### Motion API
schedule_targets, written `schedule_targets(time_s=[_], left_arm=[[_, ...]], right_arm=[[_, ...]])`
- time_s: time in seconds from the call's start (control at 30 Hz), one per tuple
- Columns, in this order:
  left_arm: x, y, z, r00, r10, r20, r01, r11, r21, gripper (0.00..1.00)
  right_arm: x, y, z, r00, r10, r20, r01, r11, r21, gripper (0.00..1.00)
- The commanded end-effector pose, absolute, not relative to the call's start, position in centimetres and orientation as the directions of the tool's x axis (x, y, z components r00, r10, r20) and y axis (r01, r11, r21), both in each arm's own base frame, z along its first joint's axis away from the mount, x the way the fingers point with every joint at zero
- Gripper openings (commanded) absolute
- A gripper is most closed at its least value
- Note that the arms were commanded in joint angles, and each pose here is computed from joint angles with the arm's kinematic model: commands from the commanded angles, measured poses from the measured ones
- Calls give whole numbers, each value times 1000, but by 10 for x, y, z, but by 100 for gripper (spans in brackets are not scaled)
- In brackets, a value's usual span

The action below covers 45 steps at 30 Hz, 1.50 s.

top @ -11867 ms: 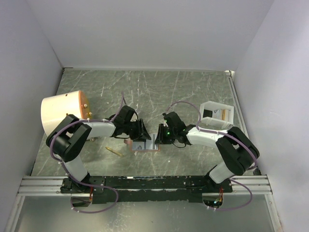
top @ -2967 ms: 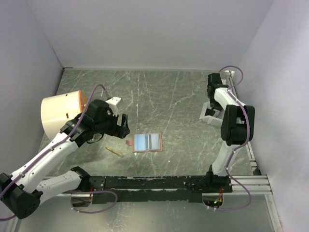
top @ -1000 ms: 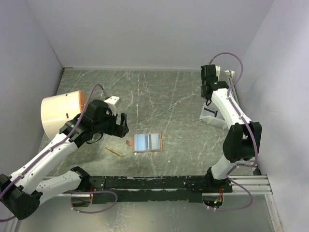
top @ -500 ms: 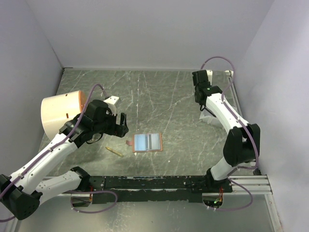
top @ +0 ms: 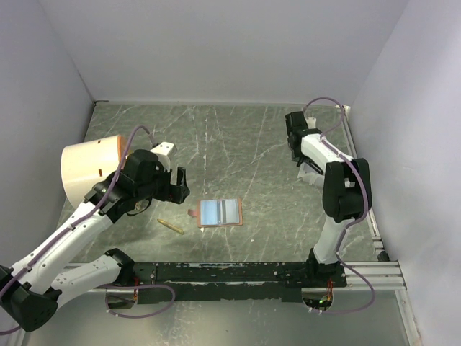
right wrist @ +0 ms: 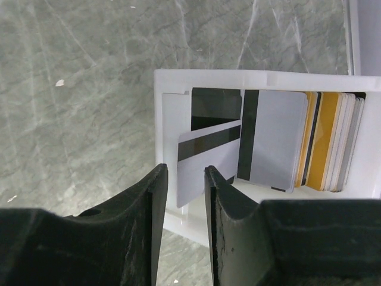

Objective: Put the credit cards into the card holder
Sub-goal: Pick up the credit card from the storage box.

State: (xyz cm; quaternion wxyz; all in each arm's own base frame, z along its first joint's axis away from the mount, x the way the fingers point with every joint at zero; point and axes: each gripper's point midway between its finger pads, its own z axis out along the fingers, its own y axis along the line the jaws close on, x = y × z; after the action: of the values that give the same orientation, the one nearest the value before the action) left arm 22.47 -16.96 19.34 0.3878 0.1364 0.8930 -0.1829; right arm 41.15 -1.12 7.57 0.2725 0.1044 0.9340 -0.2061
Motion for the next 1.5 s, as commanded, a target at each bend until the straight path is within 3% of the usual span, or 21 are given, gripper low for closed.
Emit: schedule_targets(time_s=[0.0, 0.2, 0.43, 0.73, 0.9, 1.13, 1.27, 1.47], left_arm=[[226, -163, 196, -652, 83, -753, 359, 909, -211, 98], [226, -162, 194, -655, 87, -750, 357, 911, -207, 98], [227, -163, 194, -654, 91, -751, 362, 909, -205, 98], [225, -165, 200, -642, 89, -761, 380, 899, -215, 98], [221, -171, 221, -568, 80, -819, 452, 862, -230, 97], [205, -193, 258, -375, 44, -926, 656, 718, -231, 92], [199, -200, 271, -347, 39, -937, 701, 675, -232, 92], [193, -217, 259, -406, 121, -906, 756, 601, -259, 89]], right_arm=[[424, -20, 75, -806, 119, -580, 360, 876, -321, 31], [424, -24, 70, -815, 111, -569, 359, 867, -345, 24], [421, -29, 86, -806, 99, -583, 367, 856, -364, 1], [411, -35, 148, -756, 90, -649, 401, 847, -350, 0], [409, -20, 186, -699, 90, -709, 382, 885, -264, 0], [398, 44, 217, -668, 13, -744, 157, 980, -123, 0], [382, 90, 226, -644, -19, -765, -32, 999, 2, 0], [333, 183, 217, -634, -89, -769, -405, 884, 232, 0]])
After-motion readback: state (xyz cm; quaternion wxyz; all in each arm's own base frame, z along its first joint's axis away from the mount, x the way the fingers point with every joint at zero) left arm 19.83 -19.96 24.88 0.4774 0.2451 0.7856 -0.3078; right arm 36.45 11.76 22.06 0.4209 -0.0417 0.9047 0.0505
